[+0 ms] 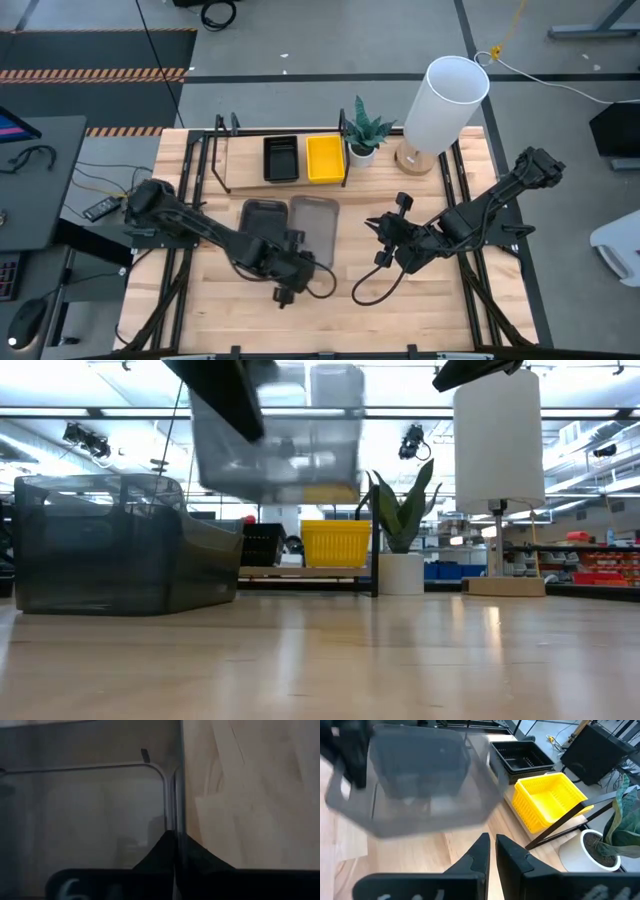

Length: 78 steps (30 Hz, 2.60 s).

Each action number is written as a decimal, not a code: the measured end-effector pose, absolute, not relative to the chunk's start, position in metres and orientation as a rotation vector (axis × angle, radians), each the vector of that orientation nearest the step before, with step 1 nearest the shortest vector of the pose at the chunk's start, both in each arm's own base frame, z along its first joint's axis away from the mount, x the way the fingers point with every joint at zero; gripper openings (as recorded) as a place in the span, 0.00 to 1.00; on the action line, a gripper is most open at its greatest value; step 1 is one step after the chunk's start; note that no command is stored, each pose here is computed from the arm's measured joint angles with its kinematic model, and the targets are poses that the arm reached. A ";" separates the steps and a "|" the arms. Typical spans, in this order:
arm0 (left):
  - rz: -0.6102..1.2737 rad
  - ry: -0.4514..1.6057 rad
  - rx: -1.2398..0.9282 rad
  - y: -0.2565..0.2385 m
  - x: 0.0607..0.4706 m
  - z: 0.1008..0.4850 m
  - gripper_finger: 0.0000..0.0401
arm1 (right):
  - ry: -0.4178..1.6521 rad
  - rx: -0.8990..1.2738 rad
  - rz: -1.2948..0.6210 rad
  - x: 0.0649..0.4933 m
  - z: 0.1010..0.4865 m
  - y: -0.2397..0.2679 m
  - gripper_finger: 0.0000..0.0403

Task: Stack baskets on shelf by color
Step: Stack the bottom black bin on top of the top black bins, then put the stacked black bins on the shelf

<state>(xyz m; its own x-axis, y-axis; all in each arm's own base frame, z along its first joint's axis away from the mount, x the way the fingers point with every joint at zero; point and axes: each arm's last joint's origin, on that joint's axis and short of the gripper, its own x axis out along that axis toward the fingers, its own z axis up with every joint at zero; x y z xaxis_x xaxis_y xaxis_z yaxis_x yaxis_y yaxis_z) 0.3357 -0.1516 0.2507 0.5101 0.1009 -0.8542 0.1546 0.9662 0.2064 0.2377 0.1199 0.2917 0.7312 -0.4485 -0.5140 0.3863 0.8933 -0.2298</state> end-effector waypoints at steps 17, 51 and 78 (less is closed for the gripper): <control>0.032 0.997 0.234 -0.142 0.234 0.272 0.01 | 0.571 -0.097 -0.453 0.240 0.294 0.121 0.09; -0.016 0.969 -0.006 -0.136 0.198 0.237 0.55 | 0.562 -0.103 -0.432 0.242 0.295 0.122 0.09; 0.082 1.165 0.038 -0.143 0.223 0.188 0.05 | 0.555 -0.101 -0.429 0.242 0.296 0.123 0.09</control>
<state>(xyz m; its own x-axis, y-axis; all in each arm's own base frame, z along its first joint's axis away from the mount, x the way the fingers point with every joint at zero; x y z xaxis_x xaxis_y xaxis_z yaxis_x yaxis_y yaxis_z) 0.2227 -0.1432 0.1878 0.3920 0.0844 -0.9161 -0.0453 0.9963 0.0724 0.2424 0.1227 0.2957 0.7642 -0.4209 -0.4886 0.3670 0.9068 -0.2072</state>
